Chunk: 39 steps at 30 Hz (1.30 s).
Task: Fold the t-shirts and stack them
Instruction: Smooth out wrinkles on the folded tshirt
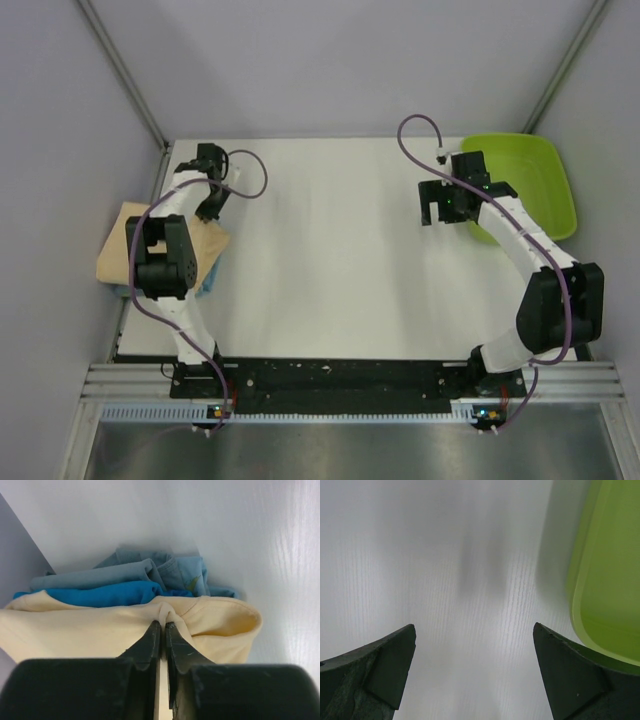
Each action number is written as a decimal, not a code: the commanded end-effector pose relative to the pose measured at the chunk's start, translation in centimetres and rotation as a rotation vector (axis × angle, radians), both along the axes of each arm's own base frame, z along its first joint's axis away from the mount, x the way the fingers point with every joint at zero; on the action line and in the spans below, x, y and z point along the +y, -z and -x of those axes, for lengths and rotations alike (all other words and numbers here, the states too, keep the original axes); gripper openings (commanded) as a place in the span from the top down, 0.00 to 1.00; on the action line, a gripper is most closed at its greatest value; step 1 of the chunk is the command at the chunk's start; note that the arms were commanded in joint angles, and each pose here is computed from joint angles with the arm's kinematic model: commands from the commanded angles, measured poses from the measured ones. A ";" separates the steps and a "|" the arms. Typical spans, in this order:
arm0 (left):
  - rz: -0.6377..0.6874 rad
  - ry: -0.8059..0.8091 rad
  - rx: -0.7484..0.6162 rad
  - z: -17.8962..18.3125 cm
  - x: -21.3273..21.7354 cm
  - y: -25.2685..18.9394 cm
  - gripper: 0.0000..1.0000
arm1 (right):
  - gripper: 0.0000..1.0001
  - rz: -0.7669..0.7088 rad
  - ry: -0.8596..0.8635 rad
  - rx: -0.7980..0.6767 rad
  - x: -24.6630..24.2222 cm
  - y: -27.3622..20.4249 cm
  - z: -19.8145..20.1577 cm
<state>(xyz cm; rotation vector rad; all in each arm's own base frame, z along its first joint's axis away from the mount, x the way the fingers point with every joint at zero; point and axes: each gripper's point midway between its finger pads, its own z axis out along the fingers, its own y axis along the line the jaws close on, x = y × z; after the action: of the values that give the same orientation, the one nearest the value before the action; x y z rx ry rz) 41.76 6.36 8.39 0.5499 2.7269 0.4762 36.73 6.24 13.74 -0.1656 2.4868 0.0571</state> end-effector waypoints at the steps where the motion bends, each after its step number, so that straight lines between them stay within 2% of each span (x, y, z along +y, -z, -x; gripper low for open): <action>1: 0.055 0.006 -0.067 -1.3 -0.8 -0.7 1.00 | 0.01 0.001 -0.014 -0.057 0.2 -1.6 -0.2; 5: 0.115 0.084 -0.129 -1.4 -3.3 -3.3 1.00 | 0.01 0.004 -0.013 -0.051 0.1 -1.4 -0.2; 11: 0.173 0.192 -0.159 0.7 -5.7 -6.9 1.00 | 0.01 0.001 -0.016 -0.046 0.2 -1.2 -0.3; 15: 0.240 0.286 -0.066 2.9 -8.0 -5.2 1.00 | 0.01 -0.001 -0.018 -0.041 0.3 -1.1 -0.4; 18: 0.212 0.291 0.029 4.2 -8.2 -2.1 1.00 | 0.01 -0.005 -0.022 -0.038 0.4 -1.0 -0.4; 19: 0.173 0.271 0.055 4.2 -7.5 -1.1 0.98 | 0.01 -0.007 -0.024 -0.040 0.5 -1.1 -0.4; 20: 0.151 0.256 0.068 4.2 -7.1 -0.3 0.84 | 0.01 -0.005 -0.026 -0.035 0.5 -0.9 -0.4; 22: 0.105 0.244 0.080 3.8 -6.3 1.3 0.45 | 0.01 -0.008 -0.028 -0.035 0.5 -0.9 -0.4; 23: 0.099 0.244 0.088 3.6 -6.3 1.8 0.35 | 0.01 -0.009 -0.031 -0.035 0.6 -0.9 -0.4; 25: 0.092 0.256 0.103 3.5 -6.5 2.6 0.22 | 0.01 -0.011 -0.031 -0.034 0.6 -0.9 -0.4; 27: 0.062 0.278 0.080 3.0 -6.8 2.8 0.17 | 0.01 -0.011 -0.035 -0.034 0.6 -0.9 -0.3; 31: 0.003 0.305 0.039 2.5 -7.2 2.2 0.18 | 0.01 -0.009 -0.036 -0.030 0.6 -0.7 -0.2; 33: 0.051 0.310 -0.011 2.1 -7.9 0.5 0.17 | 0.01 -0.010 -0.038 -0.031 0.6 -0.8 -0.2; 36: 0.195 0.290 -0.131 0.9 -8.2 -4.6 0.14 | 0.01 -0.006 -0.038 -0.026 0.5 -0.6 -0.2; 38: 0.250 0.242 -0.191 -0.3 -6.4 -7.5 0.15 | 0.01 -0.006 -0.040 -0.023 0.6 -0.5 -0.3; 39: 0.240 0.181 -0.203 -0.6 -4.0 -8.1 0.17 | 0.01 -0.024 -0.057 -0.016 1.1 -0.4 -0.3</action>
<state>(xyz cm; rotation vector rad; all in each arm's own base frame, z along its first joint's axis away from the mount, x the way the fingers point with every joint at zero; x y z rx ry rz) 38.80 -1.48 7.88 0.8971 2.6398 0.1768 36.70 6.41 13.73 -0.1882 2.4859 0.0674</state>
